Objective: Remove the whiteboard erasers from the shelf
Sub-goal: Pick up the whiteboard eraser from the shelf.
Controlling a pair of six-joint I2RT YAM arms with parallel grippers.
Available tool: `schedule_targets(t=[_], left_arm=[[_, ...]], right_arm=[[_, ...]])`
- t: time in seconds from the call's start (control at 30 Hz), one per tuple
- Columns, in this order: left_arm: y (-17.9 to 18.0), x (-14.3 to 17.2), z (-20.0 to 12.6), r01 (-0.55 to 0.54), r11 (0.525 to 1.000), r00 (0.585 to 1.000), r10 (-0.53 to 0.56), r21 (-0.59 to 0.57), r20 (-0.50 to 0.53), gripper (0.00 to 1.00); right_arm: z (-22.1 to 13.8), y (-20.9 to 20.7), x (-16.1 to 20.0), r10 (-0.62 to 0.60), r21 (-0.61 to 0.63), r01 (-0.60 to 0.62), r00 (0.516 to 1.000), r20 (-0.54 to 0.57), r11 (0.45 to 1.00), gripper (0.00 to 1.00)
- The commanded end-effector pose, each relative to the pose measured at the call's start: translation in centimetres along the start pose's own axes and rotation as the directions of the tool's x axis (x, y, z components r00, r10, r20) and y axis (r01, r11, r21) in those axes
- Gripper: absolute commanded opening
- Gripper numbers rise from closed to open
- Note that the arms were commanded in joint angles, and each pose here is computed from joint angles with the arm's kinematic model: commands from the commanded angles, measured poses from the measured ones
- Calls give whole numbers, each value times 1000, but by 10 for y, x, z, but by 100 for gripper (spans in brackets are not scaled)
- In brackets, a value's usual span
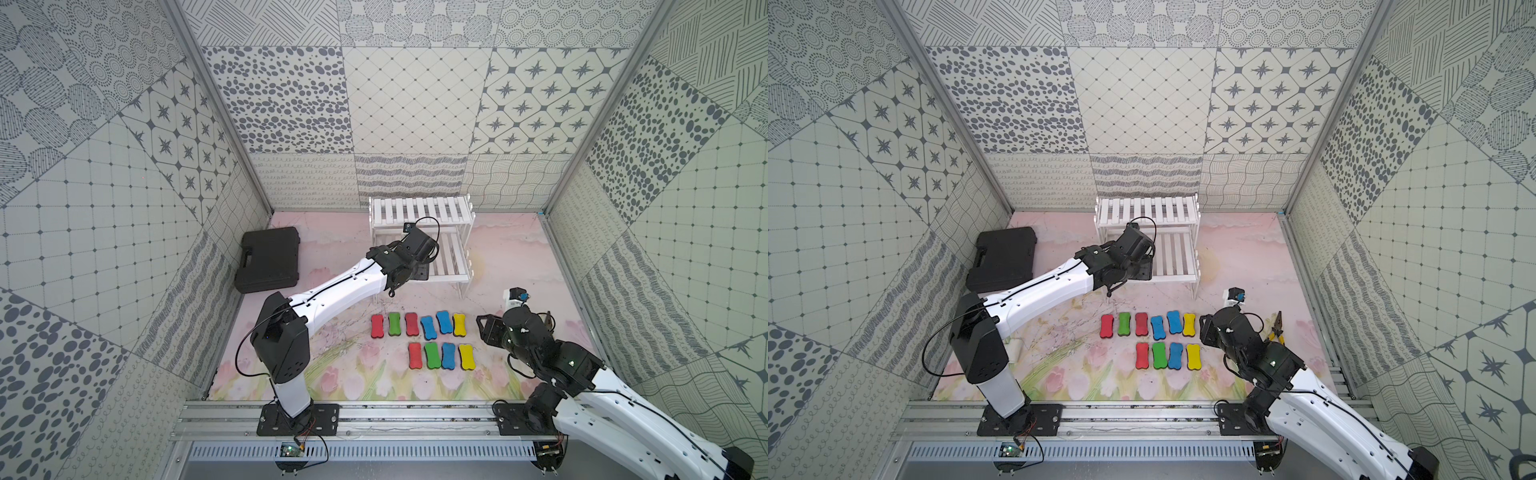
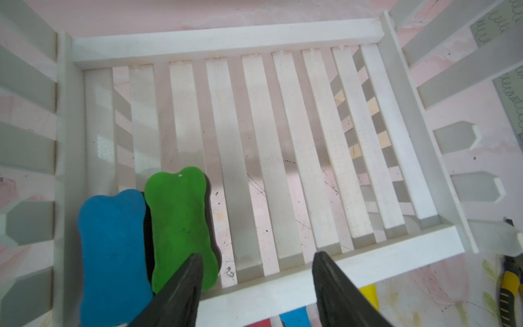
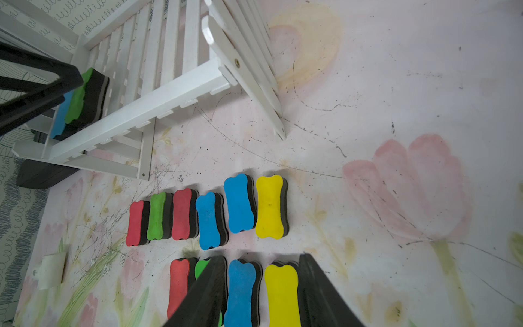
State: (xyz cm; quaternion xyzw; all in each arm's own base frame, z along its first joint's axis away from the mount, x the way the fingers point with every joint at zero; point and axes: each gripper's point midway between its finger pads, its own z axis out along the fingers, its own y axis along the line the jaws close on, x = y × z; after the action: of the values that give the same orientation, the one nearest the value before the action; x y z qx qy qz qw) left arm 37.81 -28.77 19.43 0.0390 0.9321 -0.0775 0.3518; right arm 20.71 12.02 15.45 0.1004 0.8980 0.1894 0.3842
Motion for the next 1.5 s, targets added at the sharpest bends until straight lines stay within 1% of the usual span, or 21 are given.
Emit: schedule_targets(t=[0.0, 0.13, 0.2, 0.33, 0.43, 0.6, 0.73, 0.83, 0.9, 1.03, 1.13, 1.23, 1.47], left_arm=[[11, -15, 5, 10, 998, 996, -5, -55, 94, 68], [14, -12, 7, 22, 998, 994, -15, -61, 111, 70], [15, -11, 11, 19, 998, 995, -12, -67, 101, 72], [17, -5, 18, 16, 997, 998, -11, -80, 69, 71], [12, -2, 17, 24, 999, 998, -22, -43, 51, 66], [-5, 0, 9, 38, 999, 999, -39, 39, 31, 65], [-13, 2, 4, 23, 999, 999, -24, 48, 27, 64], [-12, -5, -4, 23, 999, 999, -26, 49, 46, 64], [-10, -13, -13, 25, 999, 997, -27, 39, 70, 64], [9, -21, -22, 33, 998, 996, -28, -50, 86, 64], [24, -16, -15, 58, 991, 998, -53, -120, 45, 67], [29, -11, -8, 70, 988, 997, -68, -135, 21, 71], [28, -8, 6, 67, 986, 998, -70, -150, -9, 69]], right_arm=[[-1, 6, -11, 4, -20, -3, 999, 41, 1000, 47], [1, 5, -10, 3, -18, -3, 999, 36, 1000, 47], [2, 5, -10, 5, -16, -4, 999, 34, 1000, 47], [2, 5, -10, 8, -18, -7, 999, 34, 1000, 47], [1, 5, -11, 10, -20, -10, 999, 38, 1000, 47], [1, 6, -12, 13, -25, -12, 999, 38, 1000, 47], [2, 6, -11, 17, -27, -16, 999, 37, 1000, 47], [2, 6, -11, 17, -26, -16, 999, 35, 1000, 47], [2, 5, -11, 16, -25, -15, 999, 36, 1000, 47], [2, 5, -11, 17, -23, -16, 999, 36, 1000, 47], [2, 5, -11, 18, -22, -17, 999, 37, 1000, 47], [2, 4, -12, 18, -20, -17, 999, 37, 1000, 47], [1, 5, -14, 16, -25, -15, 999, 42, 1000, 47]])
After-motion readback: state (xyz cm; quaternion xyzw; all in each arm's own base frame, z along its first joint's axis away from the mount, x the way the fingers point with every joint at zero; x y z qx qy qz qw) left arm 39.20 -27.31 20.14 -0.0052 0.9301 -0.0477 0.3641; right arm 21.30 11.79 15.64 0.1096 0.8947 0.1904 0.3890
